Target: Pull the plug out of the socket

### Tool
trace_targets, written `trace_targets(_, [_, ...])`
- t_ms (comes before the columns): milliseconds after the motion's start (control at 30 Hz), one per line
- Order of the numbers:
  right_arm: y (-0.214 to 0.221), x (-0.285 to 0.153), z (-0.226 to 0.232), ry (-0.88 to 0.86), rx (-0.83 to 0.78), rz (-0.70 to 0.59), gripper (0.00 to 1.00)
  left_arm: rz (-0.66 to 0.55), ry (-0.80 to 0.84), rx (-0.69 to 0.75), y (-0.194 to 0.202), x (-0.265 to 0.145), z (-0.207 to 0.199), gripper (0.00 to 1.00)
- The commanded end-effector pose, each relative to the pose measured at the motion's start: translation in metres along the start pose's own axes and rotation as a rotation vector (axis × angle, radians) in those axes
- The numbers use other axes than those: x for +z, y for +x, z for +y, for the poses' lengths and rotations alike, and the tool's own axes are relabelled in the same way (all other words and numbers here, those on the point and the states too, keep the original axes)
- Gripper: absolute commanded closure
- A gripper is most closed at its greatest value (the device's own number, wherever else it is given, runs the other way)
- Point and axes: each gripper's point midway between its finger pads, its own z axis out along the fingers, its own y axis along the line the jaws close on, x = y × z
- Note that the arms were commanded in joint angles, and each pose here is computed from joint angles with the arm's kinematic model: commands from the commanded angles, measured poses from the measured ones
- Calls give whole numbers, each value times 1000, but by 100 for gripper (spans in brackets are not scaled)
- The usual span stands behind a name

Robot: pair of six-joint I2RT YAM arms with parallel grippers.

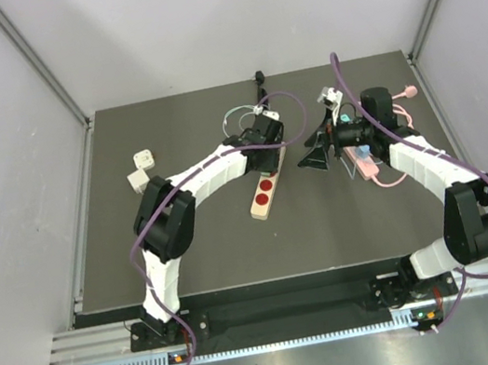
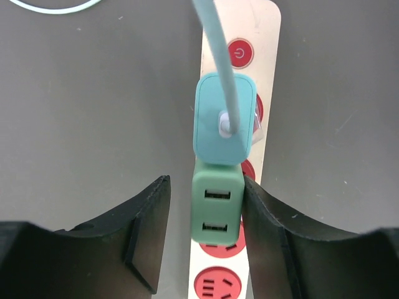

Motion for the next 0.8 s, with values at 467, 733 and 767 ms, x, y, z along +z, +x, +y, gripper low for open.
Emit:
trace_targets(467, [-30, -7, 4, -13, -81, -63, 0, -69, -11, -21, -29, -10, -2, 100])
trace_targets(733, [-11, 9, -3, -16, 46, -34, 0, -232, 123, -254, -51, -59, 3, 100])
trace_targets(767, [-7, 12, -6, -11, 65, -28, 0, -273, 148, -317, -60, -63, 5, 100])
